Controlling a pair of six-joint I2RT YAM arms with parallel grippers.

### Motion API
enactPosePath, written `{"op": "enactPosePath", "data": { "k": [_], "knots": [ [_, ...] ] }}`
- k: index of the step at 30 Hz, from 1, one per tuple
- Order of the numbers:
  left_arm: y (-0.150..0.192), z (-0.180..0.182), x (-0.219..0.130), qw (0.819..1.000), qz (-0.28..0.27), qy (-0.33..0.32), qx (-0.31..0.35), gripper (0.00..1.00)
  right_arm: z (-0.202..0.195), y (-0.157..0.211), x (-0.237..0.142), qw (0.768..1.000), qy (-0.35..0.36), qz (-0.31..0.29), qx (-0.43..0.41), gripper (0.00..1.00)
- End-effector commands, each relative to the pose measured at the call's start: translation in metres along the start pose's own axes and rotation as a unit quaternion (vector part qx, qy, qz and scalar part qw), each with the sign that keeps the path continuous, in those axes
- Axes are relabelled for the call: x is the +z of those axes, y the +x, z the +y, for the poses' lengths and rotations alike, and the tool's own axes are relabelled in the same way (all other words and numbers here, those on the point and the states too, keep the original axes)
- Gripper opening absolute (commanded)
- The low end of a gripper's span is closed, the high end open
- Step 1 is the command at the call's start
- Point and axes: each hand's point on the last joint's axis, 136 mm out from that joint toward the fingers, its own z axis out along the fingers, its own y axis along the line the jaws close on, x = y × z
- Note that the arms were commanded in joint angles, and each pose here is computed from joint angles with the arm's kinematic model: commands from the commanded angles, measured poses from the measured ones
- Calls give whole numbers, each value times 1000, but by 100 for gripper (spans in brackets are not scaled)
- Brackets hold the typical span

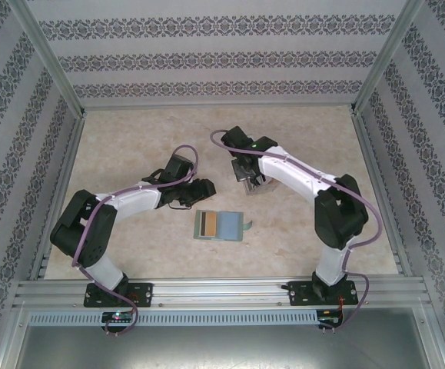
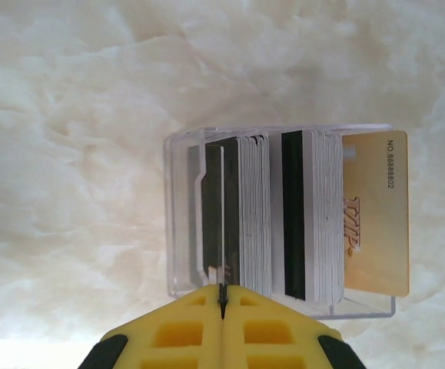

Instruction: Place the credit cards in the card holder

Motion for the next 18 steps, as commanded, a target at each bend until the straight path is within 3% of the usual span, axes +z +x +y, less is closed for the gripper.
{"op": "enactPosePath", "data": {
  "k": [1, 6, 9, 12, 18],
  "knots": [
    [-8, -10, -6, 999, -3, 43, -17, 57, 10, -5, -24, 995, -77, -26, 61, 0],
    [-17, -26, -17, 994, -5, 102, -32, 61, 22, -3, -54, 969, -182, -65, 155, 0],
    [-26, -38, -24, 988, -12, 152, -34, 69, 32, 1, -66, 935, -262, -81, 227, 0],
    [-30, -52, -29, 979, -6, 201, -32, 70, 37, 10, -70, 902, -314, -90, 283, 0],
    [-31, -78, -38, 959, 11, 282, -20, 73, 53, 14, -84, 843, -415, -106, 325, 0]
  ]
}}
